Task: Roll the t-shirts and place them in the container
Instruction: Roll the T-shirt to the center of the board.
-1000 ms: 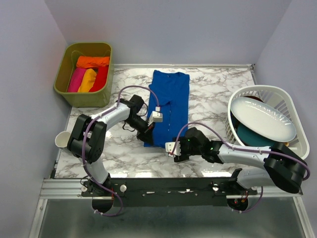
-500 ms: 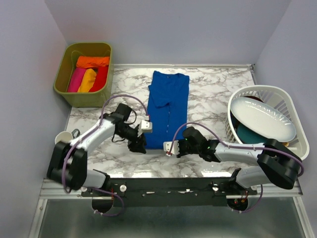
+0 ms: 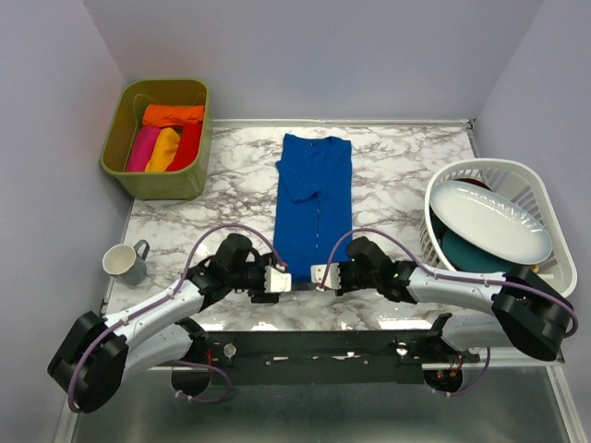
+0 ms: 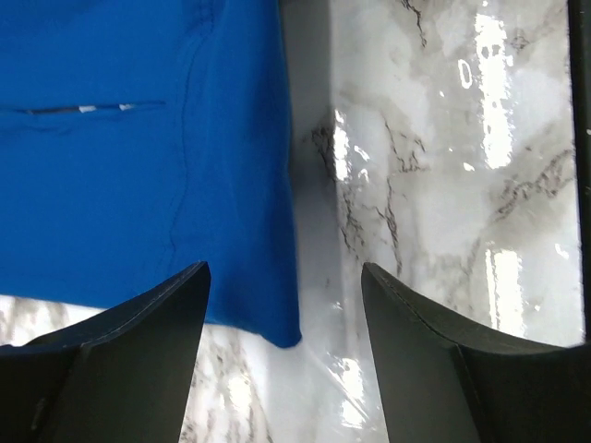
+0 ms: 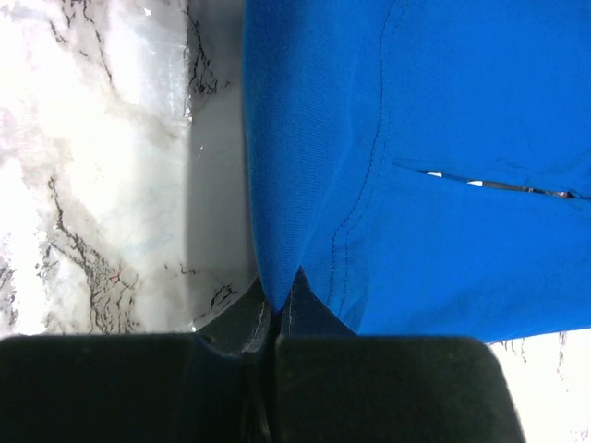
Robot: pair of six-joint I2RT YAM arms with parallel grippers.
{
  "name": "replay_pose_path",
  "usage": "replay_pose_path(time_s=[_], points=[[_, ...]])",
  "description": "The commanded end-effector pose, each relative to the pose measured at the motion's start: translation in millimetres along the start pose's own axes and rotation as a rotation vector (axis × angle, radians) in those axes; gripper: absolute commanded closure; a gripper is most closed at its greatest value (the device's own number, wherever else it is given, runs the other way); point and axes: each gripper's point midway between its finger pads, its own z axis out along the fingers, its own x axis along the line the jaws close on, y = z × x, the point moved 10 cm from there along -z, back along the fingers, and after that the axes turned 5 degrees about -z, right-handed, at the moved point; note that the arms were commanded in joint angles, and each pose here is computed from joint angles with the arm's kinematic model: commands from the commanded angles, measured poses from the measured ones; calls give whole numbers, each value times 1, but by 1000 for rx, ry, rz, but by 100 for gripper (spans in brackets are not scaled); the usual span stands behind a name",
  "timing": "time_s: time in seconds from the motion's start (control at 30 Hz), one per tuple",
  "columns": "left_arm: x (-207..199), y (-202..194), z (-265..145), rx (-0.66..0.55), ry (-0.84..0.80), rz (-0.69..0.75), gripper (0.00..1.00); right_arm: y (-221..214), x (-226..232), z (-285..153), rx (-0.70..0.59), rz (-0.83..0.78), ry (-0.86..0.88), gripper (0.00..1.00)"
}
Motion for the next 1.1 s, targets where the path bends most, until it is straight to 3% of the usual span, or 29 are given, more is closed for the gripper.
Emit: replay_pose_path(time_s=[0.0,0.07,0.3,0.47,0.63,0.9,1.07], points=[[16,5,8,16,144,112,25,-2,9,-4,-23,25,36,96],[15,0,12,37,143,114,28,-2,10,-4,-27,22,41,96],[13,-8,20,90,67,92,57,-2,11,-3,-36,6,55,95],[17,-3,24,108,27,44,70,-5,18,-5,-28,24,87,94],[10,-3,18,173,-55,-37,97,-2,16,-11,-53,68,125,95],[-4,25,-9,208,-356,-190,100,5,-17,-36,-121,235,411,95],[3,33,-11,223,-438,-321,100,-1,-17,-41,-127,320,592,95]])
